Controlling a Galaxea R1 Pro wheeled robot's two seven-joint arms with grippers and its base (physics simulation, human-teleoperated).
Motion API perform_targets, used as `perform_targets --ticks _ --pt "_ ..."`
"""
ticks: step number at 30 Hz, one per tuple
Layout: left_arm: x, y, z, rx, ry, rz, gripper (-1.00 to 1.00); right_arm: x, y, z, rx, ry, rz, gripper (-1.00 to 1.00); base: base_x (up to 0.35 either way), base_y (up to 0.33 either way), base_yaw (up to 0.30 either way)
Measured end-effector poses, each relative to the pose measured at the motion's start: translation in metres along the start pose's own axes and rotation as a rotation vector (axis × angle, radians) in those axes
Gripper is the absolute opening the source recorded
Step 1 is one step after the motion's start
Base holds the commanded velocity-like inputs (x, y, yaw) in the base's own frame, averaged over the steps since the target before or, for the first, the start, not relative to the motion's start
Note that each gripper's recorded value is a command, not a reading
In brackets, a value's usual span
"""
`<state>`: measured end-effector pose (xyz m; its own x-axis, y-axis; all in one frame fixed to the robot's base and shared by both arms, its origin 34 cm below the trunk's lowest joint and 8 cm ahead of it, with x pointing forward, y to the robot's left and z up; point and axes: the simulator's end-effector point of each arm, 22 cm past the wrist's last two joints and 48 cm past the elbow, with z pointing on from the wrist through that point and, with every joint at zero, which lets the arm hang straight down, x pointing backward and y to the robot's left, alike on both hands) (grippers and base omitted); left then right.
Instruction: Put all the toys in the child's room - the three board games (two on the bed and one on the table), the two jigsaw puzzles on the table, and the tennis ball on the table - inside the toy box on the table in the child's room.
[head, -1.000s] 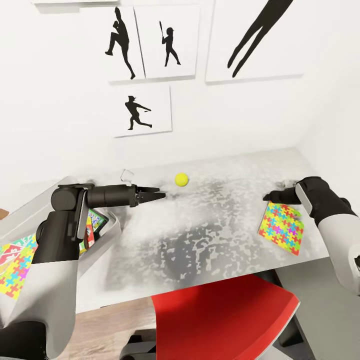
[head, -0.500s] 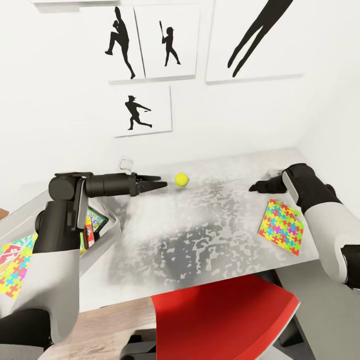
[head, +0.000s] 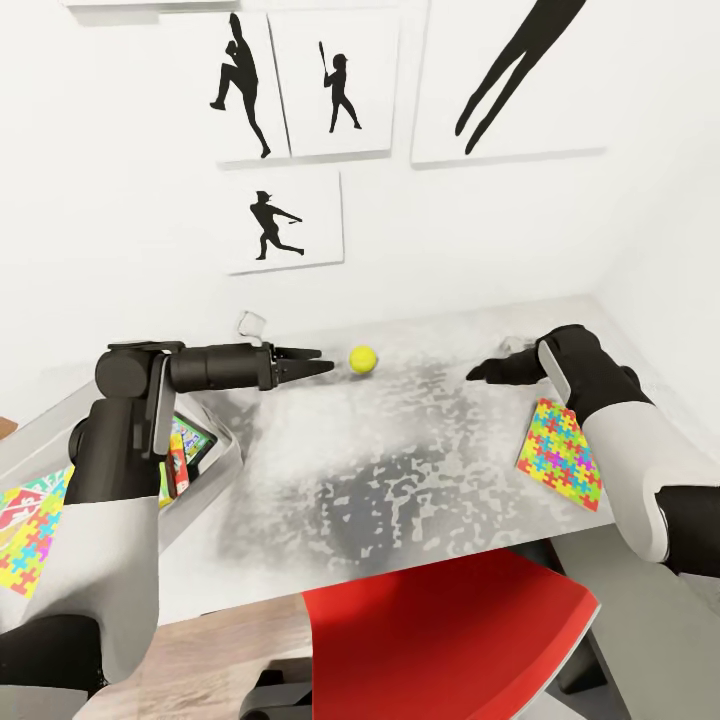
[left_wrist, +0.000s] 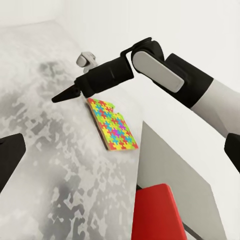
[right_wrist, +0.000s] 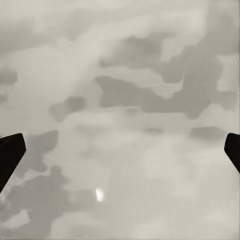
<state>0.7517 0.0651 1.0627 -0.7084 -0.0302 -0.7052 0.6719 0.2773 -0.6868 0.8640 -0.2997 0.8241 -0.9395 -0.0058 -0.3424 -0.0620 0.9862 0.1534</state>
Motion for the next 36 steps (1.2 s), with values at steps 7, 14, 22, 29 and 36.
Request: perform_targets --ticks 7,14,22,29,36 --pt "0.0 0.0 0.0 0.001 -0.001 0.0 1.0 0.0 0.009 0.0 -0.04 0.001 0.001 1.0 0.0 0.0 0.0" --pt "0.0 -0.001 0.0 0.001 -0.001 0.001 1.0 0.0 0.017 -0.001 -0.082 0.002 0.01 1.0 0.0 0.0 0.0" --pt "0.0 -0.001 0.0 0.002 -0.002 0.001 1.0 -0.001 0.022 -0.003 -0.116 -0.001 0.026 1.0 0.0 0.0 0.0" --pt "0.0 -0.001 0.001 0.003 -0.001 0.001 1.0 -0.002 0.019 -0.004 -0.111 -0.004 0.034 1.0 0.0 0.0 0.0" --pt "0.0 -0.001 0.001 0.003 -0.001 0.002 1.0 -0.003 0.01 -0.005 -0.088 -0.007 0.04 1.0 0.0 0.0 0.0"
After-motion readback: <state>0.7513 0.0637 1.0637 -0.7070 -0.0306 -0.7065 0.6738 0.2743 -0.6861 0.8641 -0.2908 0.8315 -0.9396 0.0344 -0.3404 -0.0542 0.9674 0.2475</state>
